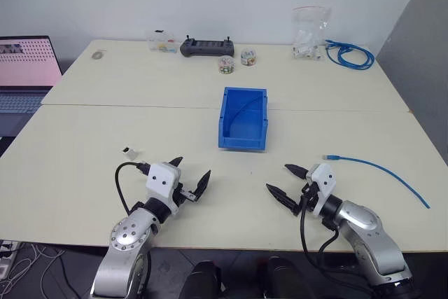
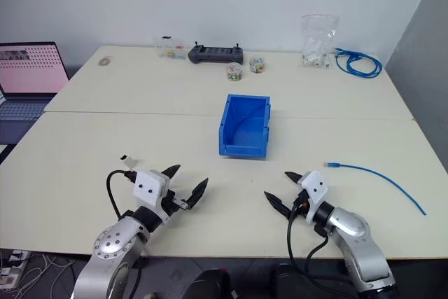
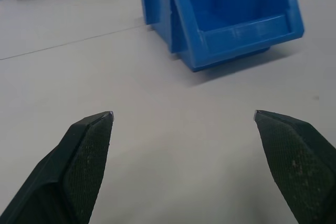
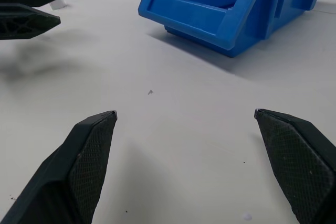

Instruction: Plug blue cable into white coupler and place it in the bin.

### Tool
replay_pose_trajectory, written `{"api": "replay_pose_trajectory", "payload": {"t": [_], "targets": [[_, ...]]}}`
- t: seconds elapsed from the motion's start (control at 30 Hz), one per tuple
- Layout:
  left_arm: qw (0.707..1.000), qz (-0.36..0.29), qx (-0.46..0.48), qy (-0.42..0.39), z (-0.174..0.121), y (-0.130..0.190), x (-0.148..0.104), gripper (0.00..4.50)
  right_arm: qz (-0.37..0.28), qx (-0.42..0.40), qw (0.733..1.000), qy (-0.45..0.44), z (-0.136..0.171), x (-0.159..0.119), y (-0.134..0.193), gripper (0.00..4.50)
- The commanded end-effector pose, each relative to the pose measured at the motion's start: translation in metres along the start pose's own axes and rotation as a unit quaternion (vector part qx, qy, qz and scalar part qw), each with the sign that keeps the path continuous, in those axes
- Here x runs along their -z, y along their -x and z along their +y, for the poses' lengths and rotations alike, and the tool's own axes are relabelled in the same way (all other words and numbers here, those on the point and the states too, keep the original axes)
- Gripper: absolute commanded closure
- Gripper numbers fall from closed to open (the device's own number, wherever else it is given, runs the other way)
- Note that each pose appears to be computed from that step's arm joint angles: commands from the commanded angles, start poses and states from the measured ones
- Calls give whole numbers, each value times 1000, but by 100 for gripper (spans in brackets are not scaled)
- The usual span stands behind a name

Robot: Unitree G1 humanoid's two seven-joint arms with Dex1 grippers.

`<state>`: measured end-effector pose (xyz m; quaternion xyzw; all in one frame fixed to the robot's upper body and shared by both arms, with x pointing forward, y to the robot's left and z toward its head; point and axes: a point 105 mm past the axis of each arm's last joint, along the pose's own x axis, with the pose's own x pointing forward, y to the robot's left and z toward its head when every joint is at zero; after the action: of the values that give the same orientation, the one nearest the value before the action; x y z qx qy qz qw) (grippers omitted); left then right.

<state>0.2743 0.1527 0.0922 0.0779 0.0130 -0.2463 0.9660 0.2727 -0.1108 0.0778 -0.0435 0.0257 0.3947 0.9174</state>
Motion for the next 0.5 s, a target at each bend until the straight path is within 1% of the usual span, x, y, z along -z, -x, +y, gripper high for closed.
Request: {"api": "replay_pose_trajectory", "payload": {"t": [0.03, 0.13, 0.23, 0.37, 0.43, 0.5], "targets": [[999, -31, 44, 7, -7, -4, -16, 0, -38, -8, 999, 20, 3, -24, 3, 4], [986, -58, 159, -11, -35, -17, -46, 0, -47, 11, 998, 39, -12, -50, 23, 4], [976, -57, 211, -28, -47, -25, -58, 0, -12, 19, 998, 53, -29, -56, 41, 4], [959, -52, 277, -42, -61, -30, -71, 0, 89, 31, 993, 71, -65, -47, 67, 4], [953, -50, 294, -50, -66, -33, -76, 0, 148, 28, 985, 88, -83, -39, 78, 4], [947, -43, 311, -63, -70, -35, -77, 0, 189, 26, 977, 94, -101, -33, 86, 4]]}}
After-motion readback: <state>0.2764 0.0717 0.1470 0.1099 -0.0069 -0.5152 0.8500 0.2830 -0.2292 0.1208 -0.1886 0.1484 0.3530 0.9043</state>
